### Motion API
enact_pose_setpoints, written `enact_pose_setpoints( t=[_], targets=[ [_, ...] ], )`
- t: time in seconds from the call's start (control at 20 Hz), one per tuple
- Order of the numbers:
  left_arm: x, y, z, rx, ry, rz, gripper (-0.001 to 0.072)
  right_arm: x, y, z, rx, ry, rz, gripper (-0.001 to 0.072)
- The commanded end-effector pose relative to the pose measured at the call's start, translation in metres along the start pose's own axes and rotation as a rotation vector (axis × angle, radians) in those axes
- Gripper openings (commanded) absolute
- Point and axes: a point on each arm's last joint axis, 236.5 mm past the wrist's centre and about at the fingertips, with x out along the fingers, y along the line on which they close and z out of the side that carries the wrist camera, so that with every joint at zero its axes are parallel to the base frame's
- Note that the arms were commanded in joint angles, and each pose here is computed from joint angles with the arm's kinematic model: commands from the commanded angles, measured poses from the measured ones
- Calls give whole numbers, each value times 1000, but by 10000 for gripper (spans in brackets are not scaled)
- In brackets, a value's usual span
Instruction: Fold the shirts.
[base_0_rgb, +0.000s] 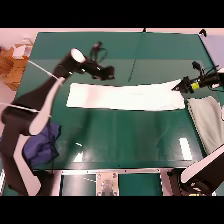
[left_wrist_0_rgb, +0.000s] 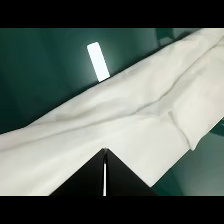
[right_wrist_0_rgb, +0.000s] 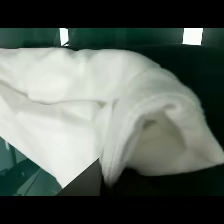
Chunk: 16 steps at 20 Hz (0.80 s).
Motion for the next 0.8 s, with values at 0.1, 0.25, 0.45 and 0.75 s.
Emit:
enact_pose_setpoints(
  t=[0.1,0.25,0.45,0.75],
  targets=[
    [88,-26,-36,85,20,-11,24,-31,92,-9,-98,43,-1,19],
    [110,-40,-53,100,80,-38,24,-44,144,-12,-172,16,-25,19],
    [123,-32,-73,48,139,-32,24,-66,206,-6,-301,-85,-57,19],
    [123,-48,-64,-13,104,-97,25,-65,241,0,-350,-154,-56,19]
  ],
)
